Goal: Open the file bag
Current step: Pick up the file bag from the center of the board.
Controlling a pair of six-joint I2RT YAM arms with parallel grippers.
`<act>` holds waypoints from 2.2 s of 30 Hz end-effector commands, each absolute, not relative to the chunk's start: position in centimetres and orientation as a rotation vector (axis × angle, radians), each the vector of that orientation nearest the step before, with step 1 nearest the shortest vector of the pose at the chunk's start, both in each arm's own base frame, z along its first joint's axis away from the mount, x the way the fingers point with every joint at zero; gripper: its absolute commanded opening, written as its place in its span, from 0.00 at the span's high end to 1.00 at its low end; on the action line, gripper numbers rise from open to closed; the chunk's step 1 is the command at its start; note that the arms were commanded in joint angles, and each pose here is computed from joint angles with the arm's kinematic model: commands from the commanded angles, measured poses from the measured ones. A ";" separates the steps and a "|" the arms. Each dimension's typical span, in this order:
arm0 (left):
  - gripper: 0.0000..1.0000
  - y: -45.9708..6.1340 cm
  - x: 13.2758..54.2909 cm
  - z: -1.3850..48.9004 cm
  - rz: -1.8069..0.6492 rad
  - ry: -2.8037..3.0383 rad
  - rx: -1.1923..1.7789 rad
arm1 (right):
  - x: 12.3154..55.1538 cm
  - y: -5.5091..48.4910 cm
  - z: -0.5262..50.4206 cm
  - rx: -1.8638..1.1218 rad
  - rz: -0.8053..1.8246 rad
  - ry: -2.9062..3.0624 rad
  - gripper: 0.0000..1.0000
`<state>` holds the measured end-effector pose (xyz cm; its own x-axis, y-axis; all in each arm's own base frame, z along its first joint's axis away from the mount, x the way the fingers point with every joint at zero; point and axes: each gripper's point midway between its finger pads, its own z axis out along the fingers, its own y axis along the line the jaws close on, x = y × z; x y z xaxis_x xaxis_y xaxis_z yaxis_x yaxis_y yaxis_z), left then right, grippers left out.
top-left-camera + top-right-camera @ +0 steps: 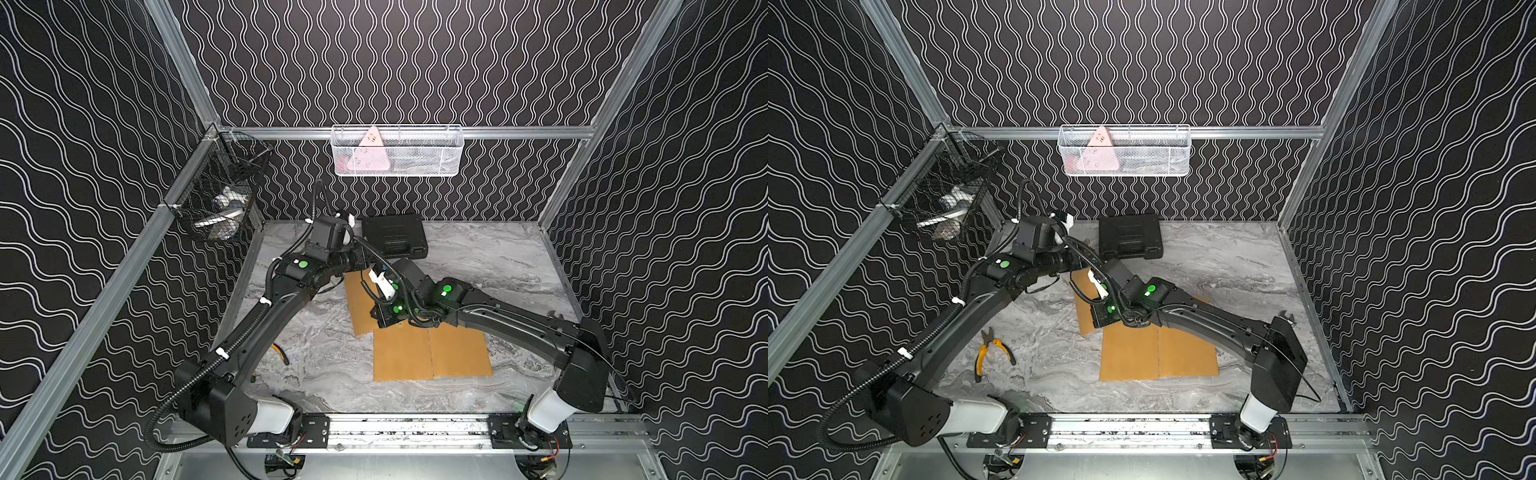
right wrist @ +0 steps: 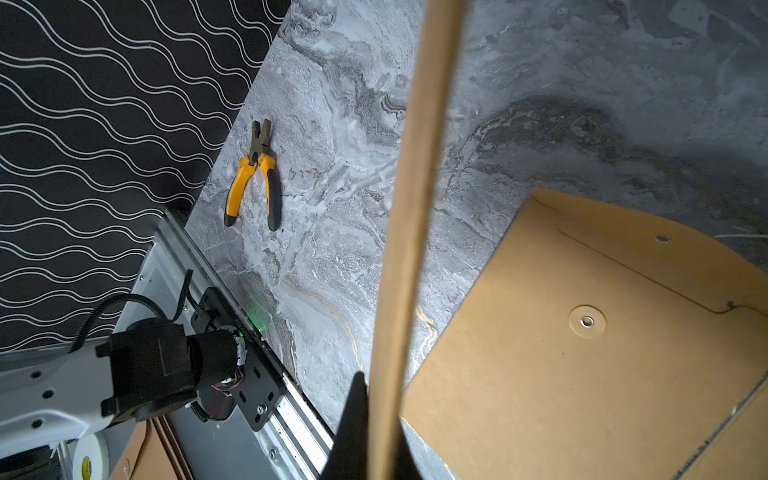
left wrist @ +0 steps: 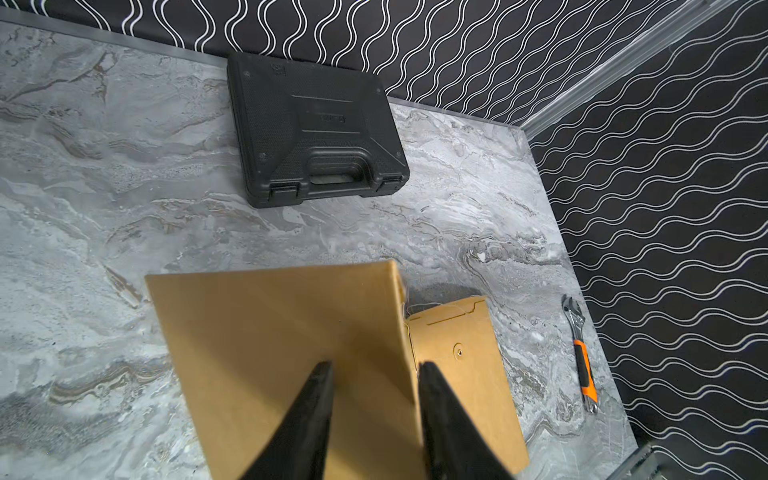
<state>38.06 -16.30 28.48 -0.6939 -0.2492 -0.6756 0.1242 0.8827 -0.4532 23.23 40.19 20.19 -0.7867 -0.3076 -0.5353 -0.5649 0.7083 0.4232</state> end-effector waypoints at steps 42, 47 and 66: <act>1.00 -14.3 41.4 30.6 -0.587 2.129 -0.152 | 20.4 40.9 22.6 -0.696 1.009 2.427 0.37; 1.00 -13.5 41.2 31.1 -0.628 2.091 -0.179 | 20.0 40.1 23.1 -0.665 1.041 2.396 0.36; 1.00 -11.5 40.7 31.4 -0.827 1.987 -0.232 | 23.1 37.0 22.8 -0.554 1.111 2.397 0.33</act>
<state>40.57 -10.76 29.55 -0.5736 -0.4475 -0.6861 0.0951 0.7955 -0.5984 22.20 37.29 22.46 -0.8228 -0.1950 -0.5339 -0.5276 0.6115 0.5897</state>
